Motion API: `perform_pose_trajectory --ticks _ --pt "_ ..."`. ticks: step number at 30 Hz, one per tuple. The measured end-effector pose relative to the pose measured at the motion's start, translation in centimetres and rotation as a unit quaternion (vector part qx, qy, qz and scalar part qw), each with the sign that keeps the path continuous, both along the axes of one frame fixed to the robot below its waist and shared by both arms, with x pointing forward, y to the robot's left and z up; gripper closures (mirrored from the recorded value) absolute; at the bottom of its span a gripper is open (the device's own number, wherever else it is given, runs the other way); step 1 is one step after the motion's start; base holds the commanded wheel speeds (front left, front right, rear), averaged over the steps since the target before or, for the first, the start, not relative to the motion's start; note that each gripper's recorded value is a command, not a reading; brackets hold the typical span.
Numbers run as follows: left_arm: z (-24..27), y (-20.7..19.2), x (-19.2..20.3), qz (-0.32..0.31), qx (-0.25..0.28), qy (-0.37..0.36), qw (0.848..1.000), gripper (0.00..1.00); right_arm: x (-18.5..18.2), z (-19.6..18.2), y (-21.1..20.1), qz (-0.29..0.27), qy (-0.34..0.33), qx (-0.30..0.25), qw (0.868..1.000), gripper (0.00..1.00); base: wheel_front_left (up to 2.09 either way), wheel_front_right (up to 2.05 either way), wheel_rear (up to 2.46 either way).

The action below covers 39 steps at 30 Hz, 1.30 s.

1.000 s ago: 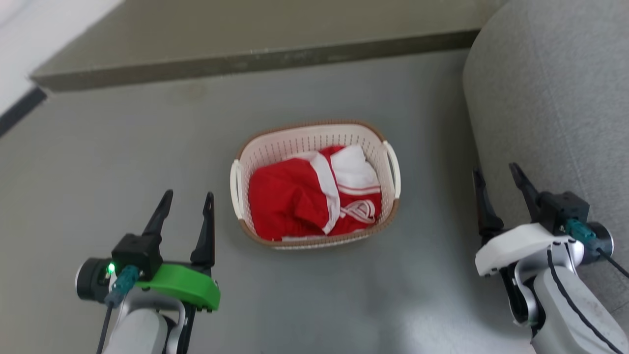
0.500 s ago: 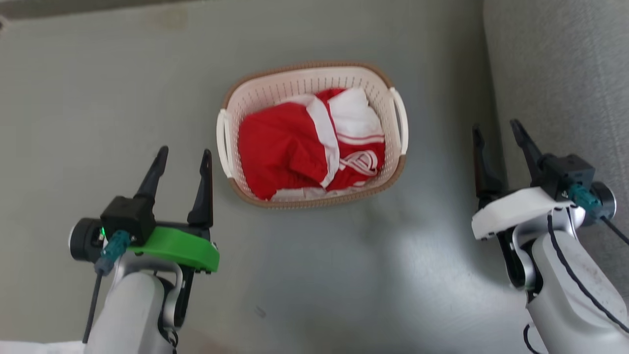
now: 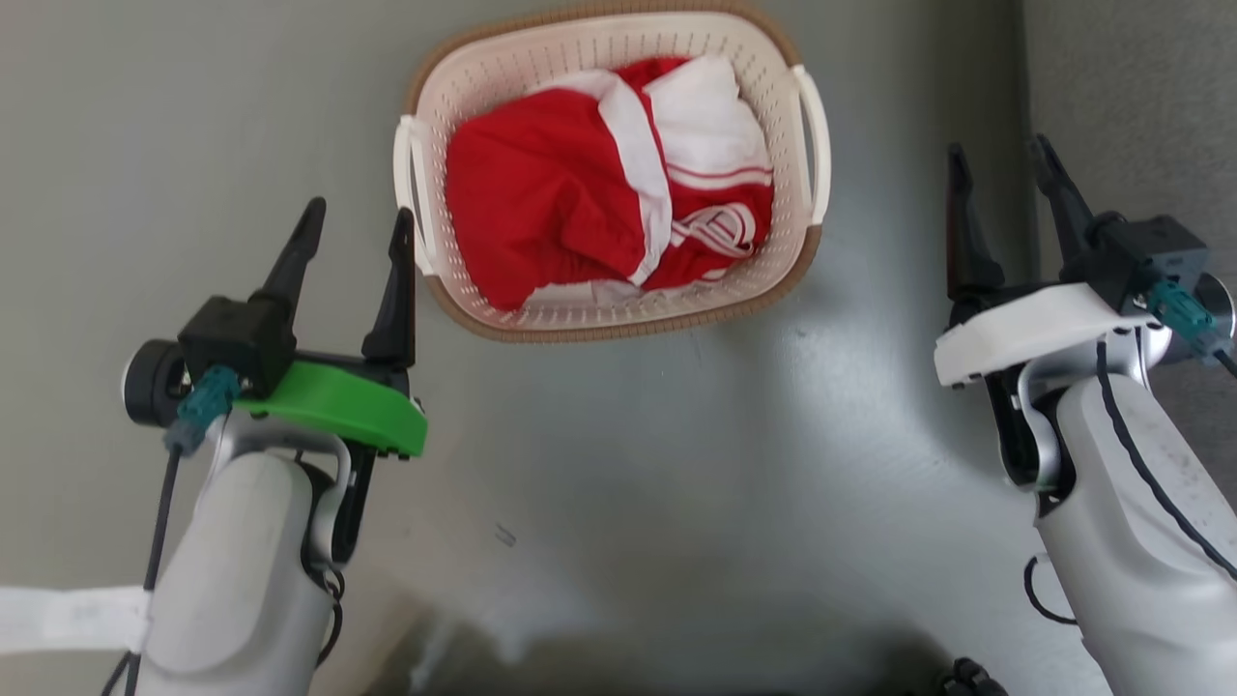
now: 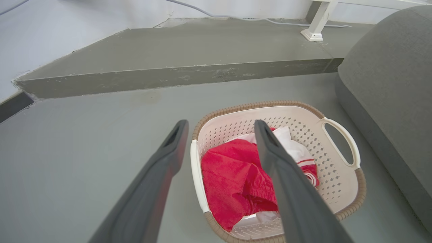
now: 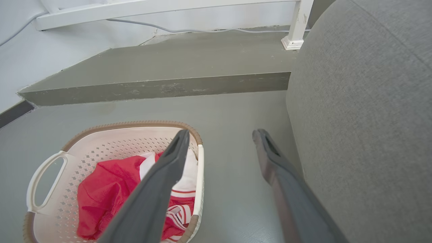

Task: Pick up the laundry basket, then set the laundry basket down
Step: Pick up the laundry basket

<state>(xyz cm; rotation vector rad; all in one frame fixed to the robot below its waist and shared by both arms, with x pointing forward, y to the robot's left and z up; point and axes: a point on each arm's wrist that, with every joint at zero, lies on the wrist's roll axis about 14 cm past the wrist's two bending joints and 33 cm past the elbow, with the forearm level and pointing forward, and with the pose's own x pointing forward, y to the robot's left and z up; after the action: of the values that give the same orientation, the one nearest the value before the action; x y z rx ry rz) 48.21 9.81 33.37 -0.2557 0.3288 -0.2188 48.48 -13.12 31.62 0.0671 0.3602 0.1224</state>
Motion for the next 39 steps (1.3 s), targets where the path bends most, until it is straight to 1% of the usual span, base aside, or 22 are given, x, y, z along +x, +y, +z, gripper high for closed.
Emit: perform_pose_trajectory --ticks 5,11,16,20,26,34,39 --pt "-2.8 0.1 0.3 -0.004 0.001 0.034 0.999 0.00 0.1 -2.6 0.8 -0.002 0.030 0.009 1.000 0.00 0.00 0.00 0.00" --pt "-5.8 -0.1 -0.2 -0.014 0.001 0.080 0.997 0.00 -0.8 -5.5 1.6 0.000 0.076 0.018 0.997 0.00 0.00 0.00 0.00" --pt "-7.9 -0.1 -0.7 -0.018 -0.003 0.122 0.992 0.00 -0.8 -6.8 3.1 0.023 0.102 0.029 0.994 0.00 0.00 0.00 0.00" --pt "-9.5 -0.5 -0.7 -0.029 -0.004 0.153 0.988 0.00 -0.5 -8.0 3.6 0.038 0.126 0.025 0.991 0.00 0.00 0.00 0.00" --pt "-10.7 -0.9 0.4 -0.042 -0.001 0.171 0.984 0.00 0.0 -9.5 3.7 0.046 0.150 0.017 0.987 0.00 0.00 0.00 0.00" --pt "-12.8 -1.4 1.8 -0.057 0.001 0.208 0.977 0.00 0.2 -12.0 3.6 0.059 0.205 0.002 0.977 0.00 0.00 0.00 0.00" --pt "-14.3 -1.6 2.1 -0.066 0.001 0.237 0.969 0.00 1.4 -12.5 4.1 0.071 0.212 -0.003 0.975 0.00 0.00 0.00 0.00"
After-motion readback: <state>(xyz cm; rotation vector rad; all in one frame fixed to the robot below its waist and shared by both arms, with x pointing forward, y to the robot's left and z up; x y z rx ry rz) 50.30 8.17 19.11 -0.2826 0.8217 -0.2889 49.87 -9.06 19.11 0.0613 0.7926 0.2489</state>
